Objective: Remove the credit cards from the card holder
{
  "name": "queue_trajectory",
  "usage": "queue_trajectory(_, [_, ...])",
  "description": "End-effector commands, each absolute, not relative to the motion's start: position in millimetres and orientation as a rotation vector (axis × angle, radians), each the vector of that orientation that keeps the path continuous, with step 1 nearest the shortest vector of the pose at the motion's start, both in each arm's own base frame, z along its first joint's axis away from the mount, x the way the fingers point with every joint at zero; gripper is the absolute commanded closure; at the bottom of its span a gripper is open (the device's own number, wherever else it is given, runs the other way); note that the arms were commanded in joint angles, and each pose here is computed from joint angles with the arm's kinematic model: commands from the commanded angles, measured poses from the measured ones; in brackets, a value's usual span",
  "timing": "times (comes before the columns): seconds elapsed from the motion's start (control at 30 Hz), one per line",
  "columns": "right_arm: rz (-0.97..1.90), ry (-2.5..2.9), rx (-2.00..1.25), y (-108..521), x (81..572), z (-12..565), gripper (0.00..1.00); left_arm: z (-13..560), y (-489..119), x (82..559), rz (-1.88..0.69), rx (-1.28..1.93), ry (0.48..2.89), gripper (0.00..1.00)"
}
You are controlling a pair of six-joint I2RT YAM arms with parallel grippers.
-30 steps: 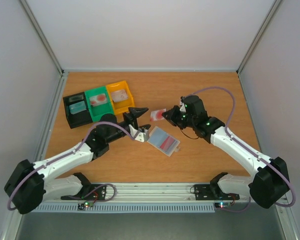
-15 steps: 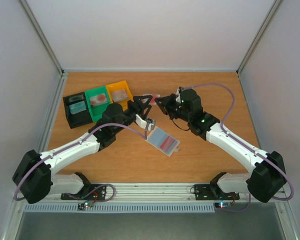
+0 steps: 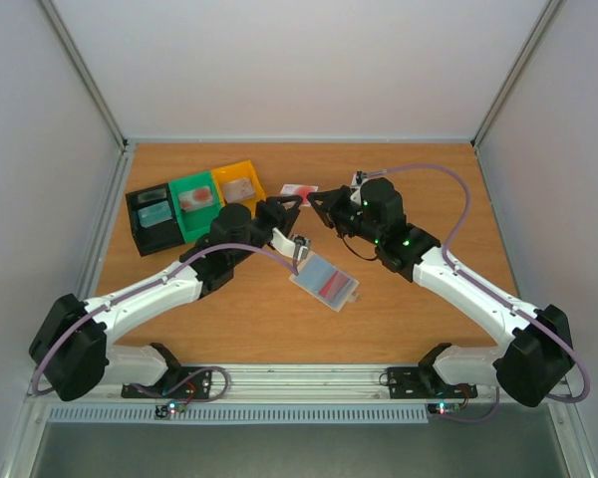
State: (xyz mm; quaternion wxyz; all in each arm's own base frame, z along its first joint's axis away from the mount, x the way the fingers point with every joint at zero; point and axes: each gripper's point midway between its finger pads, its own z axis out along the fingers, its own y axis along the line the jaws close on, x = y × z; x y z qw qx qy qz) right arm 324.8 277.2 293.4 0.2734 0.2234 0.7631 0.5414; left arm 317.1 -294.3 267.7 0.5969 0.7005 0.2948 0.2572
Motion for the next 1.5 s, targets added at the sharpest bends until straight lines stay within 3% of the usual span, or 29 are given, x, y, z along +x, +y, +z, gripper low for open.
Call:
queue_trajectory(0.0, [1.495, 1.988, 0.549, 278.4, 321.6, 318.1, 0.99, 287.4, -296.4, 324.6, 0.647, 1.585, 0.654, 0.73])
queue_trajectory(0.1, [1.493, 1.996, 0.549, 279.1, 321.6, 314.5, 0.99, 289.2, -295.9, 323.4, 0.65, 1.581, 0.643, 0.91])
queue_trajectory(0.17, [1.503, 2.003, 0.553, 281.0, 321.8, 311.7, 0.99, 291.7, -295.4, 323.9, 0.658, 1.575, 0.641, 0.99])
queue_trajectory(0.5, [1.541, 2.007, 0.542, 288.2, 323.3, 307.8, 0.97, 290.2, -285.9, 327.9, 0.651, 1.581, 0.694, 1.0])
queue_trajectory(0.53, [1.544, 2.002, 0.533, 288.7, 323.8, 309.1, 0.86, 288.7, -284.9, 326.8, 0.635, 1.583, 0.704, 1.0])
queue_trajectory(0.6, [1.538, 1.997, 0.515, 288.4, 324.6, 310.8, 0.54, 285.6, -283.5, 322.4, 0.589, 1.583, 0.728, 1.0])
queue_trajectory(0.63, [1.525, 2.0, 0.513, 286.5, 325.3, 310.1, 0.43, 286.0, -283.1, 320.1, 0.571, 1.58, 0.735, 1.0])
queue_trajectory(0.73, [1.45, 2.004, 0.528, 272.2, 327.8, 306.7, 0.25, 274.5, -273.6, 319.0, 0.495, 1.603, 0.844, 1.0])
queue_trajectory(0.87, [1.273, 2.025, 0.508, 244.2, 322.3, 301.6, 0.09, 233.5, -229.6, 330.3, 0.351, 1.689, 1.145, 1.0])
queue_trajectory(1.0, [1.129, 2.033, 0.448, 223.2, 313.2, 306.0, 0.02, 200.8, -159.1, 354.3, 0.3, 1.713, 1.427, 1.0])
queue_trajectory(1.17, [0.971, 2.04, 0.396, 201.0, 306.5, 310.1, 0.01, 196.8, -83.3, 383.5, 0.227, 1.558, 1.713, 1.0])
queue_trajectory(1.47, [0.826, 2.094, 0.339, 185.8, 300.6, 306.4, 0.01, 169.3, -42.1, 430.8, 0.22, 1.471, 1.772, 1.0])
